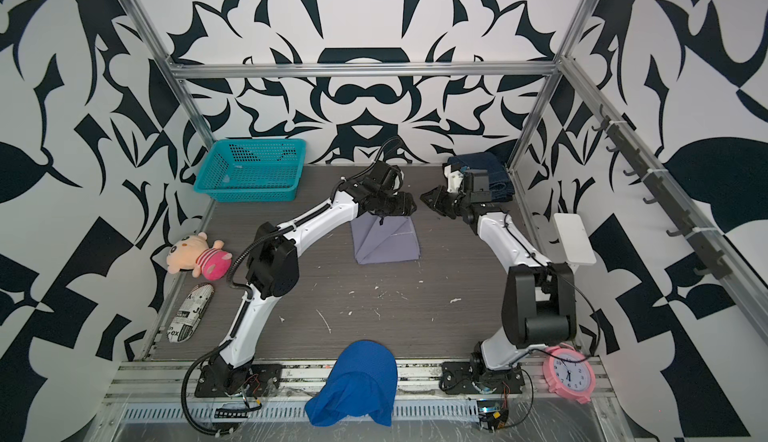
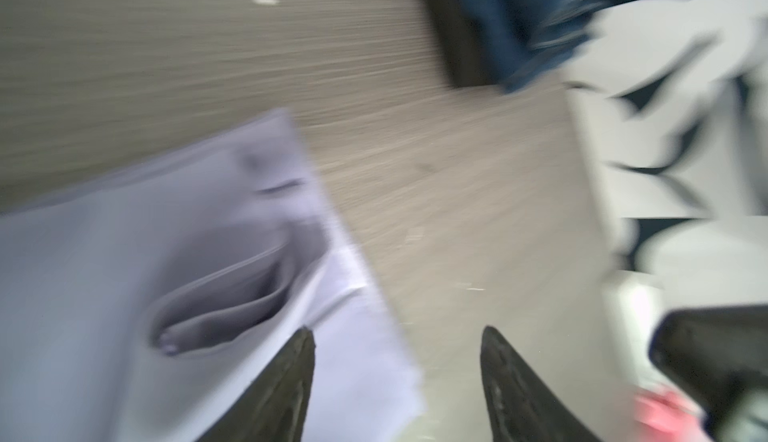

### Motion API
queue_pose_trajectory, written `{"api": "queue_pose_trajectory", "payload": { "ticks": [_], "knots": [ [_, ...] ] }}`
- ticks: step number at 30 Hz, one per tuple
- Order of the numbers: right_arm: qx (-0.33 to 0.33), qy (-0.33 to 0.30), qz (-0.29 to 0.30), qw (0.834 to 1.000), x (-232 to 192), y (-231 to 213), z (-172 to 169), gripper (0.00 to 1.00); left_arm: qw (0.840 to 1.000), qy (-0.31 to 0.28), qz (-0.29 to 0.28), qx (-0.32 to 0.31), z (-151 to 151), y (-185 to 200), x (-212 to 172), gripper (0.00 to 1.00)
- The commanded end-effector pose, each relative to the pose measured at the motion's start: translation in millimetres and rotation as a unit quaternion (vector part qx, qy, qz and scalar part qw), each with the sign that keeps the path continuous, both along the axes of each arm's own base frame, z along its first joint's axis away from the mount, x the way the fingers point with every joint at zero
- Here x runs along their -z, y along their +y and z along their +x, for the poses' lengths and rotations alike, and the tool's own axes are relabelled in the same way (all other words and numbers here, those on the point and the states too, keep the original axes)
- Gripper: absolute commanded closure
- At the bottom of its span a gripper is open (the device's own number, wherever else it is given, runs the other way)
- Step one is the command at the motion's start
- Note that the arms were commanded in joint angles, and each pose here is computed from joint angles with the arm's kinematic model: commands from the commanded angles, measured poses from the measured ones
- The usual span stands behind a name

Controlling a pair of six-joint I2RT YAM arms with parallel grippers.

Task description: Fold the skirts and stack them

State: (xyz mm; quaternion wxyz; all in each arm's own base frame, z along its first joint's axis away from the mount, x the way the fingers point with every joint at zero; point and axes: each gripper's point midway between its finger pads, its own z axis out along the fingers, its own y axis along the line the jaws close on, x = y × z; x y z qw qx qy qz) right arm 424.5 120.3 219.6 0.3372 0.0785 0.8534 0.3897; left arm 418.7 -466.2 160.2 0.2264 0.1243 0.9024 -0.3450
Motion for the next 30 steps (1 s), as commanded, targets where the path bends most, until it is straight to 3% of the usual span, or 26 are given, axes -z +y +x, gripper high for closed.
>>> {"api": "queue_pose_trajectory", "payload": {
  "ticks": [1, 5, 9, 13, 16, 22, 30],
  "knots": [
    [0.02, -0.024, -0.037, 0.999, -22.0, -19.0, -14.2, 0.78, 0.99, 0.046, -0.122, 0.048, -16.1, -39.2, -36.5, 0.34],
    [0.022, -0.022, -0.037, 0.999, -24.6, -23.8, -20.3, 0.77, 0.99, 0.014, -0.129, 0.057, -24.2, -36.9, -63.0, 0.35],
    [-0.009, 0.001, -0.007, 1.0, -12.0, -9.8, -22.2, 0.78, 0.994, -0.05, -0.097, 0.0, -20.4, 10.1, -76.6, 0.43],
    [-0.008, 0.0, 0.001, 1.0, -7.7, -8.2, -23.1, 0.79, 0.991, -0.047, -0.075, -0.105, 1.3, 82.3, -44.1, 0.57],
    [-0.009, -0.001, 0.006, 1.0, -7.2, -5.7, -24.8, 0.79, 0.99, -0.044, -0.015, -0.13, 13.9, 108.0, -7.8, 0.64],
    [-0.008, 0.008, 0.005, 1.0, 1.0, -3.7, -31.6, 0.79, 0.992, -0.019, 0.037, -0.116, 32.8, 94.1, 45.1, 0.81],
    [-0.009, 0.027, 0.002, 1.0, 18.8, -1.9, -35.9, 0.79, 0.995, -0.026, 0.067, -0.062, 19.6, 60.8, 57.9, 0.84]
  ]
}}
